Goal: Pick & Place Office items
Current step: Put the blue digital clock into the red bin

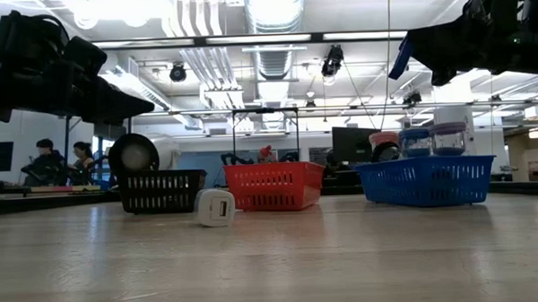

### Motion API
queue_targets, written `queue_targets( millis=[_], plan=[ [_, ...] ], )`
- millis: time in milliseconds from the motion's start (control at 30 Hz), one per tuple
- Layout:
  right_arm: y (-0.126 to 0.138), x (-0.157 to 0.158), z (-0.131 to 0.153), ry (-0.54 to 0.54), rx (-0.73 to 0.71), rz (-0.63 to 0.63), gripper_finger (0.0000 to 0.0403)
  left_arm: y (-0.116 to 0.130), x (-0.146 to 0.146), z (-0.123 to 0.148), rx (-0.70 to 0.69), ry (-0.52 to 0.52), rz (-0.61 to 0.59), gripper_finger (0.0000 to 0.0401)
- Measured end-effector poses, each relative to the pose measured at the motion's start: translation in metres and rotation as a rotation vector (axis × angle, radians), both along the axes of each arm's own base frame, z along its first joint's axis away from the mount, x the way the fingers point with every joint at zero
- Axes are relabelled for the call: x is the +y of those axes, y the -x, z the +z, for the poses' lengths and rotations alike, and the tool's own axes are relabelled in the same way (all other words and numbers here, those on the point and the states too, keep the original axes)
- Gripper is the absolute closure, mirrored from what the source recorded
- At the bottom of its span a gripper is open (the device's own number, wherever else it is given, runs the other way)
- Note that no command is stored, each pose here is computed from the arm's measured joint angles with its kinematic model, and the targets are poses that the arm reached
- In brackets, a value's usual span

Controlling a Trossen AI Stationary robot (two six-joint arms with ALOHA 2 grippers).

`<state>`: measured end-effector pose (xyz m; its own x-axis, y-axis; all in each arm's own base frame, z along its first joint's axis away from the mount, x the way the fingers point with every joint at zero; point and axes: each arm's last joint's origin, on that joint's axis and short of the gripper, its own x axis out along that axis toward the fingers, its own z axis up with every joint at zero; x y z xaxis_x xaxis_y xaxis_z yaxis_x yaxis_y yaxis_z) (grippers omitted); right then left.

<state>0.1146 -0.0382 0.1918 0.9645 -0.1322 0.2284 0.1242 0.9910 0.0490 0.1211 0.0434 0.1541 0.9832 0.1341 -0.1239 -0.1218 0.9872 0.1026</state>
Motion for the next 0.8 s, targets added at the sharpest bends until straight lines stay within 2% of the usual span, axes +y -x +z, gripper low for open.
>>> queue_targets(
  millis=[267,400,633,800],
  plan=[
    [-0.002,-0.002,0.0,-0.009,-0.003,-0.047,0.0252,0.0,0.0,0.0,0.003,-0.023,-0.003,0.0388],
    [-0.012,-0.006,0.018,-0.021,0.04,-0.047,0.0252,0.0,0.0,0.0,0.002,-0.024,-0.003,0.0387],
    [-0.052,-0.016,0.054,-0.024,0.216,-0.022,0.0252,0.0,0.0,0.0,-0.003,-0.01,-0.001,0.0387],
    [-0.089,-0.026,0.067,-0.04,0.325,-0.006,0.0252,0.0,0.0,0.0,-0.005,-0.002,-0.001,0.0387]
  ],
)
